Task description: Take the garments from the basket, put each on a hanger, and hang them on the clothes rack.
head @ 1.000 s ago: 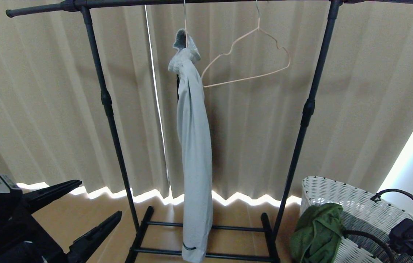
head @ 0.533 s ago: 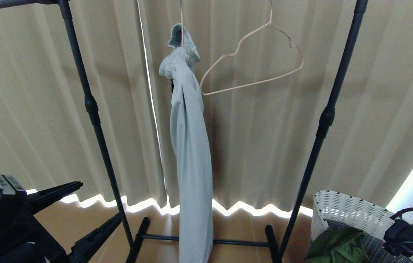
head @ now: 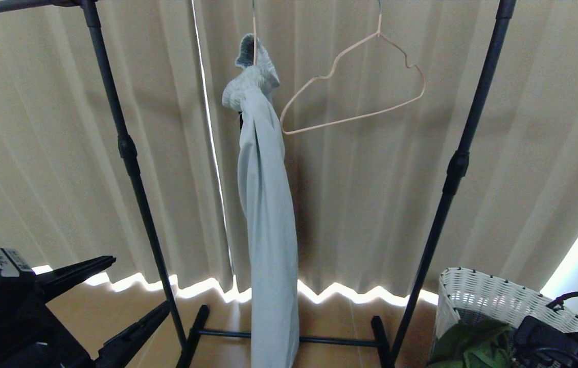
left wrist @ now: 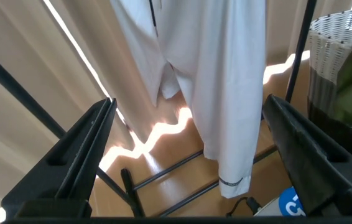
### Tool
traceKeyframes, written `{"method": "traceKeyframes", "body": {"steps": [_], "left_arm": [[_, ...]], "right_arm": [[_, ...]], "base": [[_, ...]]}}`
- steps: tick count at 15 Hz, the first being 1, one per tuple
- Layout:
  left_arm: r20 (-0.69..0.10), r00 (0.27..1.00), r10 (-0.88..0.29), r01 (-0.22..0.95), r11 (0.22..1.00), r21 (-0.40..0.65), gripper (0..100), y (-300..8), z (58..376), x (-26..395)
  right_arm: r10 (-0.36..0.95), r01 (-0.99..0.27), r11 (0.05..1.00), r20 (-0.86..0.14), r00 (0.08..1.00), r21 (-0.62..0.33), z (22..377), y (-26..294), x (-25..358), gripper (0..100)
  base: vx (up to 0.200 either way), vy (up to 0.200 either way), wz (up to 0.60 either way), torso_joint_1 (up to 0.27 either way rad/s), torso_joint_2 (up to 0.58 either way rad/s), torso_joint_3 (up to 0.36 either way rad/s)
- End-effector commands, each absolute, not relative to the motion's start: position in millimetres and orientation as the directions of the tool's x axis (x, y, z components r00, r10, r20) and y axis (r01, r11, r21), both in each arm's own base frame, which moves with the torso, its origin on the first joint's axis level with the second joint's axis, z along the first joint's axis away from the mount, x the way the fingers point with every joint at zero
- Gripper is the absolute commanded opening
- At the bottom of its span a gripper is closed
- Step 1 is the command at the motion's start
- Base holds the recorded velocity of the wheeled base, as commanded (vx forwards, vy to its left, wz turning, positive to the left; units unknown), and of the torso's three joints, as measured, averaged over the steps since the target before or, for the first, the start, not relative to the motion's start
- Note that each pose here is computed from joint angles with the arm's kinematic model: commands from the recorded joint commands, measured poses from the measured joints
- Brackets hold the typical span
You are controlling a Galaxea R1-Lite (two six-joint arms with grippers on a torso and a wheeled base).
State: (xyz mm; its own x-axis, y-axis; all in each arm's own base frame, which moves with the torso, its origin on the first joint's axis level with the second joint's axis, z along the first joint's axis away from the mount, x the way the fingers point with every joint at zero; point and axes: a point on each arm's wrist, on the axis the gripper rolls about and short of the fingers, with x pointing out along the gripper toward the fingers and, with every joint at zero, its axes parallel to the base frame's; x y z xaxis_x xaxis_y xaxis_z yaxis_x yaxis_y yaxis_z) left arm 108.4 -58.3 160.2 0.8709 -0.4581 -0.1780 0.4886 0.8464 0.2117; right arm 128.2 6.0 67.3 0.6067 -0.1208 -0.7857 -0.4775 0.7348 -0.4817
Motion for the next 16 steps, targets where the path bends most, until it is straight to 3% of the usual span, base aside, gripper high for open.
{"method": "traceKeyframes", "body": {"steps": [1,12,13,16], "left_arm": [[-0.169,0.872,-0.459,0.487,0.847,0.212,100,-58,162,108],[-0.16,0.874,-0.458,0.484,0.849,0.212,100,-57,163,106],[-0.162,0.874,-0.458,0.484,0.849,0.212,100,-57,162,107],[-0.163,0.874,-0.457,0.483,0.849,0.212,100,-57,162,107]], "right_arm": [[-0.12,-0.521,0.719,-0.82,0.559,-0.46,50,9,148,100],[-0.141,-0.502,0.719,-0.809,0.571,-0.48,22,8,182,100],[-0.142,-0.502,0.72,-0.81,0.569,-0.479,21,8,183,0],[-0.143,-0.493,0.721,-0.802,0.581,-0.486,23,8,183,0]], "base": [[0.0,0.0,0.0,0.0,0.0,0.0],[0.0,0.0,0.0,0.0,0.0,0.0],[0.0,0.0,0.0,0.0,0.0,0.0],[0.0,0.0,0.0,0.0,0.0,0.0]]}}
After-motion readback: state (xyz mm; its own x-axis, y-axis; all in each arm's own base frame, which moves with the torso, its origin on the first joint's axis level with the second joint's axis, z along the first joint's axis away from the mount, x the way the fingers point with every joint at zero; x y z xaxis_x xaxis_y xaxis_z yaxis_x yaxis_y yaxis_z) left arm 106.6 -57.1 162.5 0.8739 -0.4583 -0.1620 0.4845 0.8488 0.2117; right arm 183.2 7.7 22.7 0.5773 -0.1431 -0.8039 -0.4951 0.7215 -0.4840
